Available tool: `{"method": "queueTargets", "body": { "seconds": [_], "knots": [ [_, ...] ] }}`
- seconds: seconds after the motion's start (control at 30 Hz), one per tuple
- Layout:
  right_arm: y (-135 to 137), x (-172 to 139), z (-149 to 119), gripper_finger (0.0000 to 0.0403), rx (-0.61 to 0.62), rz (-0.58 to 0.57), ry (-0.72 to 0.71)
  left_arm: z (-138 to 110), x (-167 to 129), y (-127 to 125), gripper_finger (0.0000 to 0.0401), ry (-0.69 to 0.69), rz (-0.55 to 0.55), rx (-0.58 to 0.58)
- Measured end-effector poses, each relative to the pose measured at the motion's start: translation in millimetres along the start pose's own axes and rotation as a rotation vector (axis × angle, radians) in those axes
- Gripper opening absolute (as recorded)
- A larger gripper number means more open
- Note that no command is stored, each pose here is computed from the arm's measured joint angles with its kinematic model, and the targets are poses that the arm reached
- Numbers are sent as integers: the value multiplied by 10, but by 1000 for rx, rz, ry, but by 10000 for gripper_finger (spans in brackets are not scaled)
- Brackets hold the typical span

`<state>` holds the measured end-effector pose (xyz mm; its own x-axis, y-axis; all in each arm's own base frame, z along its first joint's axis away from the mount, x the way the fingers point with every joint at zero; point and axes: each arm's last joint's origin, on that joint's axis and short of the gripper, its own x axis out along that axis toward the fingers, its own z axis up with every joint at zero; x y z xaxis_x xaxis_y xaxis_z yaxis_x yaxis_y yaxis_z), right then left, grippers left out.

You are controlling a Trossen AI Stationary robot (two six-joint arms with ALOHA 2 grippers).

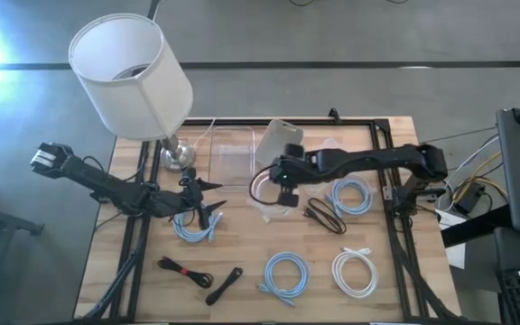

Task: Sort HDMI cables
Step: Put the top white HDMI cable into the right transparent bin

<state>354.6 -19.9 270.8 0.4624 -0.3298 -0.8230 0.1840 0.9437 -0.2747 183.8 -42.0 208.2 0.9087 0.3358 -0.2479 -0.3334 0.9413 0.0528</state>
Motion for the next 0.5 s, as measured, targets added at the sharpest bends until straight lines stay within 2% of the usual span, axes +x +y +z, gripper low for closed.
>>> {"method": "queueTargets", "body": {
  "seconds": [0.17,0.5],
  "knots": [
    [-160,-273,-155,18,10,-243,55,0,0,0,250,0,0,0],
    [-344,-562,-638,18,30,-553,34,0,0,0,250,0,0,0]
  ]
}}
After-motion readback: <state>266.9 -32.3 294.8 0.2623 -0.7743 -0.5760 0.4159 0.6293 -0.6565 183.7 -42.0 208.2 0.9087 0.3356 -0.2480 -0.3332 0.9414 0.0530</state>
